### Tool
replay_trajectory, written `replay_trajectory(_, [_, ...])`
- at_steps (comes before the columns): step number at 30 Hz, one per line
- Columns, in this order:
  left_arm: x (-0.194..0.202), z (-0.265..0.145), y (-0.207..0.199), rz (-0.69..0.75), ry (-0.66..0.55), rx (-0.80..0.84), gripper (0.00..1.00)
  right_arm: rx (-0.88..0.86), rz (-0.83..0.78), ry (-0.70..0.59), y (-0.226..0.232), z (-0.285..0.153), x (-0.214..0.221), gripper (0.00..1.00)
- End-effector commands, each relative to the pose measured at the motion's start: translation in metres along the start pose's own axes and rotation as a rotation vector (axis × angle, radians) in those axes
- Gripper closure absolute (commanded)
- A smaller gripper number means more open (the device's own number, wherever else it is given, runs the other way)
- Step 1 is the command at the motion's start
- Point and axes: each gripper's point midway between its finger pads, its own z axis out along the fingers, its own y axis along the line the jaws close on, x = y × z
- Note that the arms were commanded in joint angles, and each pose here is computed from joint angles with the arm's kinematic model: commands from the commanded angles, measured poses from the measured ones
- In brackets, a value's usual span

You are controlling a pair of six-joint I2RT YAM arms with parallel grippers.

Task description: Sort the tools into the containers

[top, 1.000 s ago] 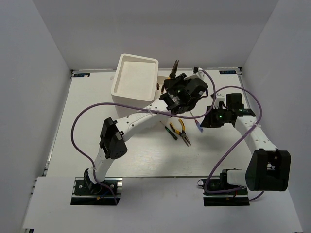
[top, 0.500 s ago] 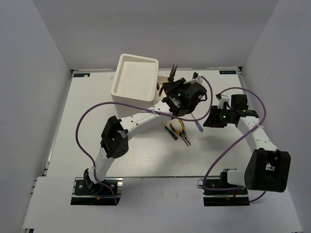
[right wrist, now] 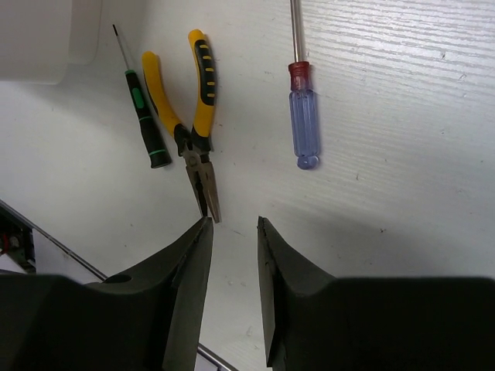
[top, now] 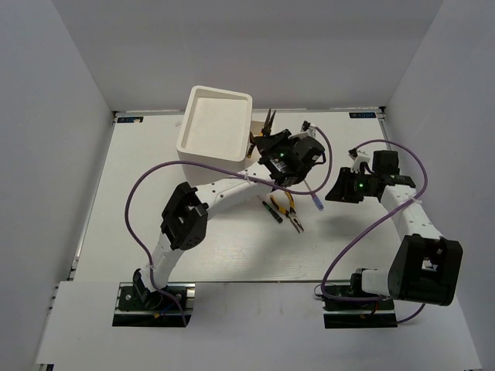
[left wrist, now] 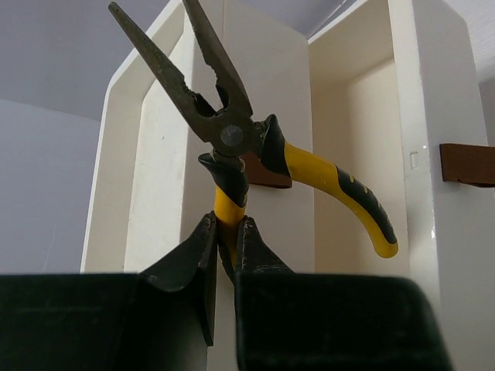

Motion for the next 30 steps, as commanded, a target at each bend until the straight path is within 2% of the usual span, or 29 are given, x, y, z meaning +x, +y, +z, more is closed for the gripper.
replay_trajectory(1, [0.001, -0.003, 0.017, -0.031, 0.011, -0.051, 1.0, -0.036, 0.003, -0.022, 0.002, 0.001, -0.007, 0.64])
replay_trajectory(7, [0.004, -0.001, 0.011, -0.014, 0.016, -0.049, 1.0, -0.042, 0.018, -0.024, -0.001, 0.001, -0.009, 0.64])
replay_trajectory(11, [0.005, 0.0, 0.007, -0.005, 0.018, -0.048, 0.93, -0.056, 0.023, -0.02, 0.0, 0.001, -0.01, 0.64])
replay_trajectory(14, [0.005, 0.0, 0.007, -0.014, 0.018, -0.048, 0.77, -0.059, 0.022, -0.019, -0.001, 0.001, -0.011, 0.63])
replay_trajectory(18, [0.003, 0.0, 0.007, -0.025, 0.014, -0.04, 0.65, -0.062, 0.023, -0.018, -0.001, 0.0, -0.01, 0.63])
replay_trajectory(22, [0.004, 0.0, 0.005, -0.025, 0.012, -0.03, 0.57, -0.064, 0.017, -0.02, -0.001, 0.001, -0.012, 0.63])
replay_trajectory(30, [-0.002, -0.005, 0.007, -0.049, 0.001, -0.017, 0.54, -0.06, 0.02, -0.013, -0.003, 0.0, -0.009, 0.62])
